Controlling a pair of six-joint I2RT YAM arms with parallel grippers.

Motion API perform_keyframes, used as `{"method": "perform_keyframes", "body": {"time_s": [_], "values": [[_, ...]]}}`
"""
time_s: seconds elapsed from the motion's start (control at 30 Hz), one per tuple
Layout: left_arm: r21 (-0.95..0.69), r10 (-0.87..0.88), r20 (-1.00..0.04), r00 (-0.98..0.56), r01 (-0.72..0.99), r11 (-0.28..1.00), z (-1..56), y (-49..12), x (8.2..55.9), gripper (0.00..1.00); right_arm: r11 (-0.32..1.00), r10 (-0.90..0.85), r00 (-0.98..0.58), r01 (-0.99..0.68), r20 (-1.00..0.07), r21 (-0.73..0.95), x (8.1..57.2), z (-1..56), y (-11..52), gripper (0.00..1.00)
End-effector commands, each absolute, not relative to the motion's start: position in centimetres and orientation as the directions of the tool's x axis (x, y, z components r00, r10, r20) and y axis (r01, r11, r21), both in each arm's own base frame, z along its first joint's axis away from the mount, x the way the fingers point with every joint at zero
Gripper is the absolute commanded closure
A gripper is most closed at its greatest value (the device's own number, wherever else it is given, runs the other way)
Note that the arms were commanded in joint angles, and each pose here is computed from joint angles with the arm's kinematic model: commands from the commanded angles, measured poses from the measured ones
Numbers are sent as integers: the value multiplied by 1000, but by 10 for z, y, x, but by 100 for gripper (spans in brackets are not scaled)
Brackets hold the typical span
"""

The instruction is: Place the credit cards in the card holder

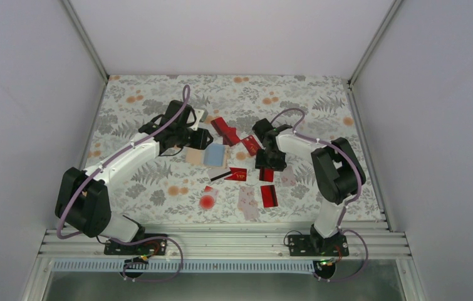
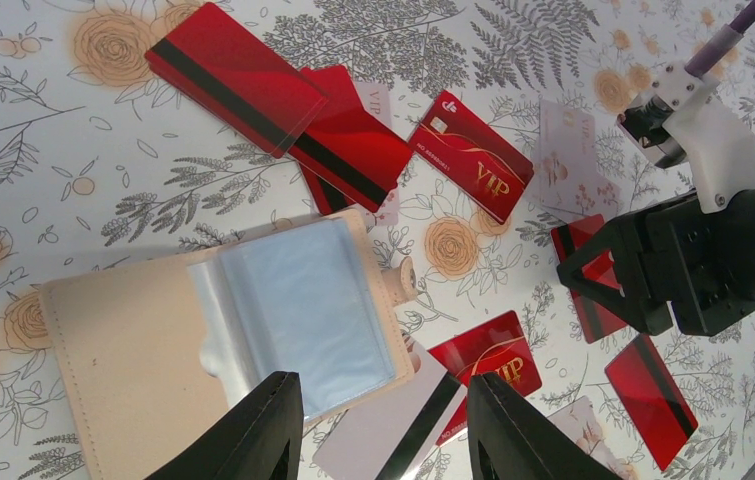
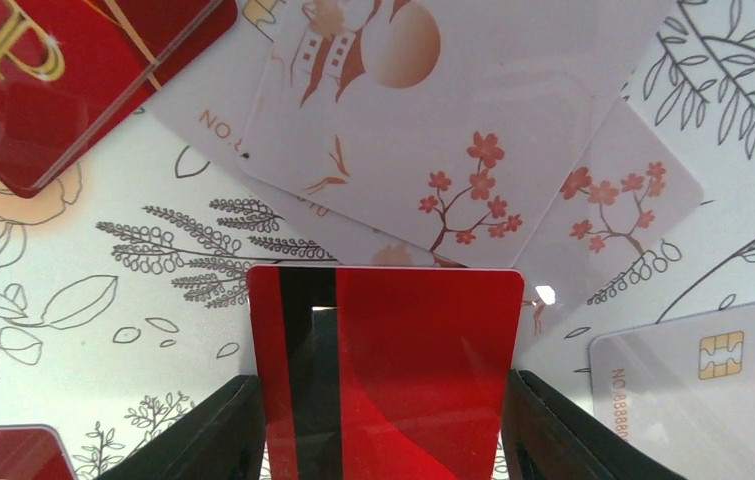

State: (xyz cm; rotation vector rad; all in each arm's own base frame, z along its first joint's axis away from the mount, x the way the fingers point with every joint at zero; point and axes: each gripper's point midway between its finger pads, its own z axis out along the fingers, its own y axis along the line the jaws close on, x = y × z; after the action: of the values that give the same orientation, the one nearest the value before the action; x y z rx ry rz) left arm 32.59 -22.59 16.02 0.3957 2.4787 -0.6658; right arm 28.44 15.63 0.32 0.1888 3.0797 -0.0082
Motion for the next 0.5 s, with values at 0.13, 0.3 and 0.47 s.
{"method": "perform_keyframes", "body": {"time_s": [0.13, 0.3, 0.47], "values": [[-375, 143, -596, -791, 430, 821, 169, -230, 329, 57, 989, 108, -994, 105, 19, -106, 266, -18, 140, 44], [-388, 148, -600, -786, 448, 805, 172, -234, 327, 57, 991, 106, -994, 108, -29, -75, 278, 0, 146, 44], [-394, 148, -603, -784, 454, 799, 174, -236, 326, 57, 992, 106, -993, 109, -57, -55, 286, 13, 151, 44]]}}
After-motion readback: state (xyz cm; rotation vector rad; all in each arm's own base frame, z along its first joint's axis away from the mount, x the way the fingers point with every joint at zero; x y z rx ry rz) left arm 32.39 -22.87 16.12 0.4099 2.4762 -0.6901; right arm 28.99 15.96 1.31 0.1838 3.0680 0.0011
